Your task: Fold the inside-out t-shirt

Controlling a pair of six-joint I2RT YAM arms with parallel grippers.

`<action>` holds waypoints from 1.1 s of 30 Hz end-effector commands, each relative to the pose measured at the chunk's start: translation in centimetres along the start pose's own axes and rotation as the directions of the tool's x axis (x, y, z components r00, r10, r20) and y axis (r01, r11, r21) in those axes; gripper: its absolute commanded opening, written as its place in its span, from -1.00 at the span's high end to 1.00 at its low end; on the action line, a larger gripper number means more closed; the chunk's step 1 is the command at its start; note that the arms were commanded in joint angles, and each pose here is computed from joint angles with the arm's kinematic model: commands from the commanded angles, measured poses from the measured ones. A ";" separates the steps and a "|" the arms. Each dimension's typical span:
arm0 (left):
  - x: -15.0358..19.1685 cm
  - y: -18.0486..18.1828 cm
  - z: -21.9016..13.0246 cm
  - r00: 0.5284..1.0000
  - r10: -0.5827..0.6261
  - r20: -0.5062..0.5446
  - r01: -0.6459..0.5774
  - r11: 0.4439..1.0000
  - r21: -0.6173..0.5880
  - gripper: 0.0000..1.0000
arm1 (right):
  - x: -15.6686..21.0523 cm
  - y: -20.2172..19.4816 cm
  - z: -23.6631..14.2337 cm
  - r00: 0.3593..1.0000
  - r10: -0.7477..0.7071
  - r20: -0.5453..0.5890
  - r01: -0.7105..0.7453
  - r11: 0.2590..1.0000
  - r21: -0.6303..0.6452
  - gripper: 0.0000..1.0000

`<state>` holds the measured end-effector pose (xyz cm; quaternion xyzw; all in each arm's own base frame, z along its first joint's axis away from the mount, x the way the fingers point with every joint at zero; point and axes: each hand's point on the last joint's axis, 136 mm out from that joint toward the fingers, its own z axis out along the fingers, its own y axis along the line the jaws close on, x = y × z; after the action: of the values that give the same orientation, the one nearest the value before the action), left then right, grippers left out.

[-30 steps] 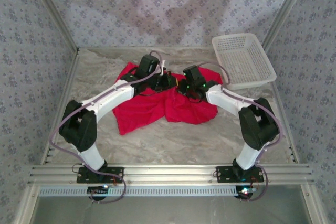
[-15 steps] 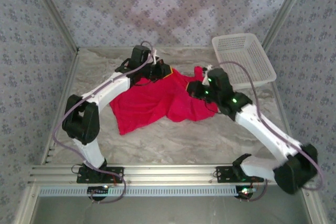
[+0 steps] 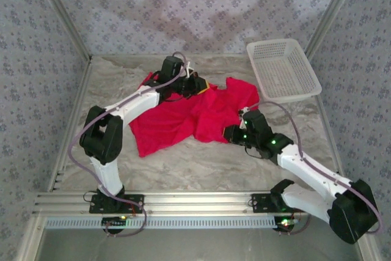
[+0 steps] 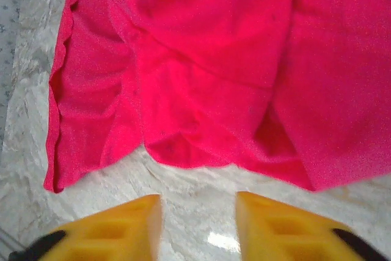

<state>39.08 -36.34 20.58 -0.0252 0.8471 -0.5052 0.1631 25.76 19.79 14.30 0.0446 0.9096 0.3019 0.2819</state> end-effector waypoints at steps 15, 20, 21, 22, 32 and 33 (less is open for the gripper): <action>0.8 -1.8 -1.5 1.000 0.028 -0.003 -0.028 0.998 0.054 1.00 | -9.5 3.4 7.1 0.997 -0.073 0.007 0.073 0.990 -0.119 -0.26; 0.8 -1.8 -1.5 0.999 0.032 -0.008 -0.032 0.998 0.050 1.00 | -10.1 3.1 8.5 0.981 -0.194 0.024 0.195 0.978 -0.066 -0.31; 0.8 -1.9 -1.5 0.999 0.034 -0.009 -0.034 0.998 0.049 1.00 | -10.2 3.1 8.8 0.977 -0.210 0.026 0.211 0.976 -0.058 -0.30; 0.7 -1.9 -1.6 0.999 0.035 -0.007 -0.034 0.998 0.047 1.00 | -10.4 3.2 9.1 0.975 -0.223 0.025 0.224 0.973 -0.052 -0.26; -0.5 0.9 -5.0 0.997 0.070 0.036 -0.065 0.991 -0.115 0.70 | -11.3 2.2 6.6 0.974 -0.228 0.018 0.224 0.968 0.113 1.00; -0.7 2.0 -6.4 0.995 0.087 0.056 -0.075 0.980 -0.185 0.64 | -11.6 1.4 5.6 0.978 -0.208 0.033 0.200 0.967 0.158 1.00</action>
<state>38.10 -33.51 18.93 -0.0281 0.8718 -0.4627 0.1585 38.78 23.89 15.03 -0.0507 0.9145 0.2536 0.3111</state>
